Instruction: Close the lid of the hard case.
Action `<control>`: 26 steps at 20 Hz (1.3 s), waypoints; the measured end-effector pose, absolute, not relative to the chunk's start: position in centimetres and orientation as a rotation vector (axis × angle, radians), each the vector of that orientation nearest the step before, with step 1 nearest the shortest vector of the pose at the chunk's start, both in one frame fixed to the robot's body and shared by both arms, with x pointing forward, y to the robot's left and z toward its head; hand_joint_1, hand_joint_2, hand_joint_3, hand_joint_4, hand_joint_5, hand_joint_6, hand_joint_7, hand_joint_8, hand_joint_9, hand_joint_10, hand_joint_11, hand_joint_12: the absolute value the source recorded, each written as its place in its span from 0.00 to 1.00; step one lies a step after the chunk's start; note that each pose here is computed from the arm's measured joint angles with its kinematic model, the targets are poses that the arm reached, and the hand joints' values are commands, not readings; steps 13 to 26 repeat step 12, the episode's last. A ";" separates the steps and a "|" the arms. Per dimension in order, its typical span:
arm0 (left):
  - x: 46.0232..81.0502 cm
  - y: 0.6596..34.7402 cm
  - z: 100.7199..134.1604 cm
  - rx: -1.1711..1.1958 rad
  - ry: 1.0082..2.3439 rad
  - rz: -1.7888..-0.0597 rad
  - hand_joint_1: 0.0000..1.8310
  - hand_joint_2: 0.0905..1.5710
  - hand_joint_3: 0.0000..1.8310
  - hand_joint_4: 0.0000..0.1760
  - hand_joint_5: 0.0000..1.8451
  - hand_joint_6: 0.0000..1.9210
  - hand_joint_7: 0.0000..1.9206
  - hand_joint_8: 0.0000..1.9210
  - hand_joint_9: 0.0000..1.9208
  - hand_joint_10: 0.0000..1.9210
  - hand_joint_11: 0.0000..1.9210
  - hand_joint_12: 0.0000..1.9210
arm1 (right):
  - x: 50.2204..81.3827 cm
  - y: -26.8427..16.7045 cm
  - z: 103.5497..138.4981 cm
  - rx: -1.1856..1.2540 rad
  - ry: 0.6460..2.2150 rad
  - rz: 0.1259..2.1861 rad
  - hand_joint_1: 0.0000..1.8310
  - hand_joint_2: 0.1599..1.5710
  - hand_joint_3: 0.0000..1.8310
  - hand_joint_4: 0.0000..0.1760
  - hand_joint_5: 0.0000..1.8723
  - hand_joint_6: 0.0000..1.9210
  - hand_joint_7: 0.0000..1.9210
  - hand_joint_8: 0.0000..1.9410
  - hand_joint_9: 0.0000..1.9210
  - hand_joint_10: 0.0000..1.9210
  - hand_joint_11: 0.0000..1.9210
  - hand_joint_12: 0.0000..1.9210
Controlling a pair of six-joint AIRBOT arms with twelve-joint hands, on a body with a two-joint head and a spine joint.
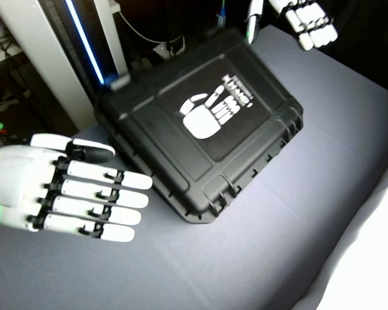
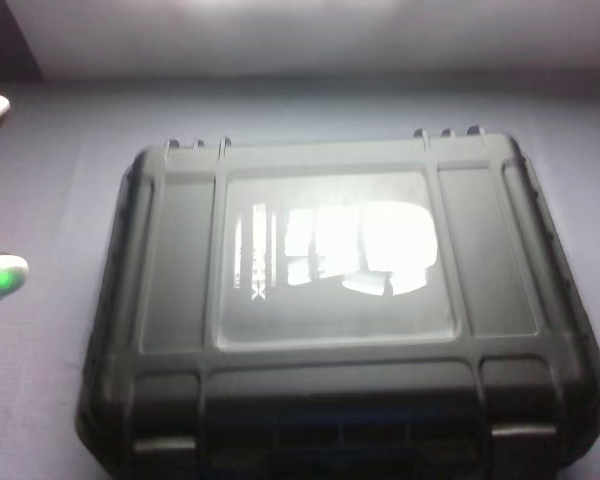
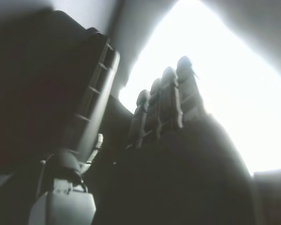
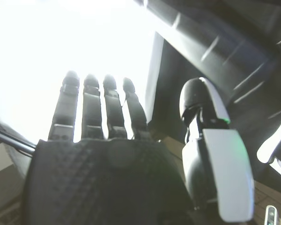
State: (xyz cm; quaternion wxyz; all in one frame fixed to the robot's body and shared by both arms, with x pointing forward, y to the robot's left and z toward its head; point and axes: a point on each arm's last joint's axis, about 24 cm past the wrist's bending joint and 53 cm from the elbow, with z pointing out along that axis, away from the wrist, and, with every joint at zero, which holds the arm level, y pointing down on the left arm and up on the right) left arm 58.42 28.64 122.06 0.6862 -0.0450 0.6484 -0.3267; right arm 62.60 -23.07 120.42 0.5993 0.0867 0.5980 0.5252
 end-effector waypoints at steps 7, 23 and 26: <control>59.4 29.3 121.3 -0.264 1.328 -0.856 0.00 0.73 0.01 0.00 0.01 0.00 0.01 0.00 0.03 0.01 0.02 0.01 | 62.2 -23.1 121.5 0.212 1.312 1.254 0.21 0.80 0.00 0.00 0.06 0.00 0.04 0.00 0.02 0.00 0.02 0.01; 59.9 27.2 123.3 -0.258 1.221 -0.973 0.02 0.76 0.02 0.00 0.00 0.00 0.00 0.00 0.00 0.00 0.00 0.00 | 61.1 -23.2 123.7 0.192 1.208 1.301 0.22 0.78 0.00 0.00 0.08 0.02 0.06 0.00 0.05 0.00 0.01 0.20; 59.9 27.2 123.3 -0.258 1.221 -0.973 0.02 0.76 0.02 0.00 0.00 0.00 0.00 0.00 0.00 0.00 0.00 0.00 | 61.1 -23.2 123.7 0.192 1.208 1.301 0.22 0.78 0.00 0.00 0.08 0.02 0.06 0.00 0.05 0.00 0.01 0.20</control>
